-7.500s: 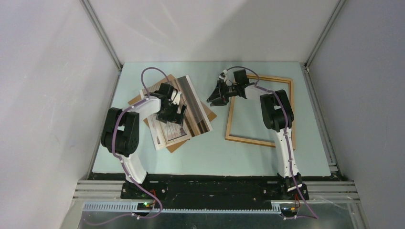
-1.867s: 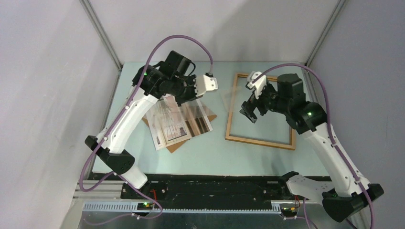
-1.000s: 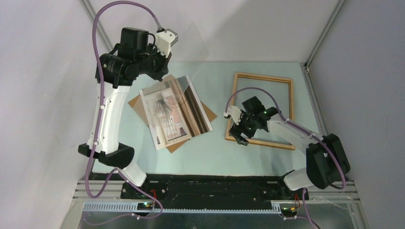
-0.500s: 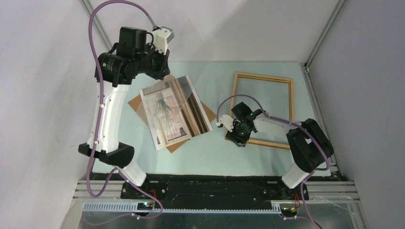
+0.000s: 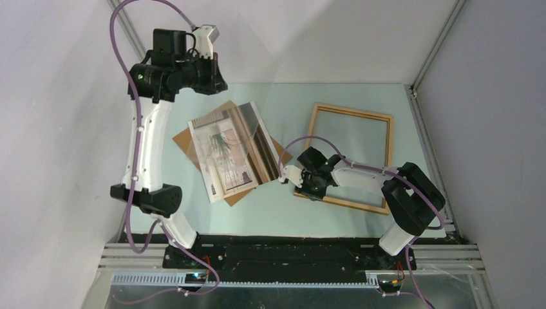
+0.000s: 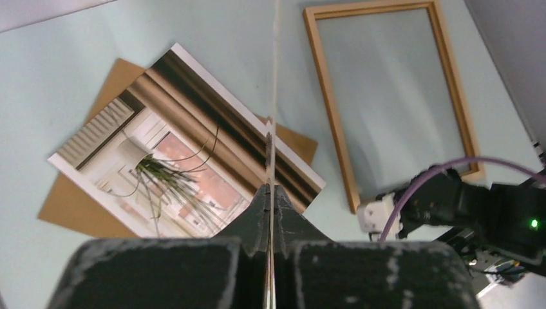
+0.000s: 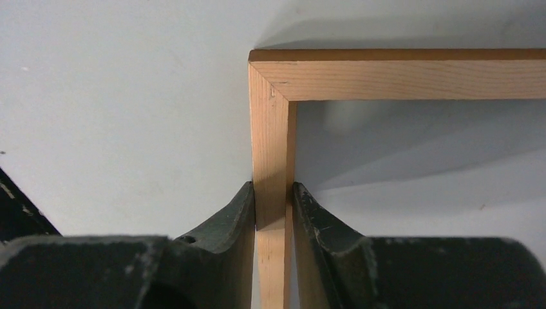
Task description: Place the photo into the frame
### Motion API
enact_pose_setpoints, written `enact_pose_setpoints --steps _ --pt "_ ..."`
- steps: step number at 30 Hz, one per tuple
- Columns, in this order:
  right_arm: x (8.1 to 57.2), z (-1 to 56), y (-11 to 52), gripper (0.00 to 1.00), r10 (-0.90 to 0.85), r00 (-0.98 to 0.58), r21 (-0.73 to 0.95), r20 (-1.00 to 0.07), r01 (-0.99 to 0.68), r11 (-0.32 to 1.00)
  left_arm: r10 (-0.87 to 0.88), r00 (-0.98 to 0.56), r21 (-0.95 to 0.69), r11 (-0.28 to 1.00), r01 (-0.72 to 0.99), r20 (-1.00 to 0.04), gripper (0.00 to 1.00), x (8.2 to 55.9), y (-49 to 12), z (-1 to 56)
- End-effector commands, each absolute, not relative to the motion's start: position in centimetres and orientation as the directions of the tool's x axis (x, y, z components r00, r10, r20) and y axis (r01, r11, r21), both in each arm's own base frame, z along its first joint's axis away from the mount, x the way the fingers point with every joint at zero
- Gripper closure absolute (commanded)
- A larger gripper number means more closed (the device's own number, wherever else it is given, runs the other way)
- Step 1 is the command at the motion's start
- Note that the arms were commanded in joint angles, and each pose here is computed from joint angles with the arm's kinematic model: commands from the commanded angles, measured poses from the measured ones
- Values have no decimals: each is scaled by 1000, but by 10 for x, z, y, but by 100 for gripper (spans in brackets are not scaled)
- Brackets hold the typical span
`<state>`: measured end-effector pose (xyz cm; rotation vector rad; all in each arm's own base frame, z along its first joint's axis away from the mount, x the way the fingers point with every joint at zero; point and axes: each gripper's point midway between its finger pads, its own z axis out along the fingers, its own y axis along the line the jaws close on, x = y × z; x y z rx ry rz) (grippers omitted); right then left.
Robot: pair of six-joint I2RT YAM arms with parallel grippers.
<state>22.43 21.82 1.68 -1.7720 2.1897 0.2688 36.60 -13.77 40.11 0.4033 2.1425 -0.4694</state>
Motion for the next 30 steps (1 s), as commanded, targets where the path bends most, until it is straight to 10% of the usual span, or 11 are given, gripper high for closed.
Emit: enact_pose_setpoints --steps 1,15,30 --pt "207 14 241 84 -917 -161 -2 -365 -985 174 28 -527 -285 816 503 -850 100 390 -161 417" --pt "174 6 269 87 -931 -83 30 -355 -997 77 -51 -597 -469 674 572 -801 100 415 -201 405" --pt "225 78 255 6 -788 -278 -18 -549 -939 343 -154 -593 -543 623 563 -791 100 428 -213 414"
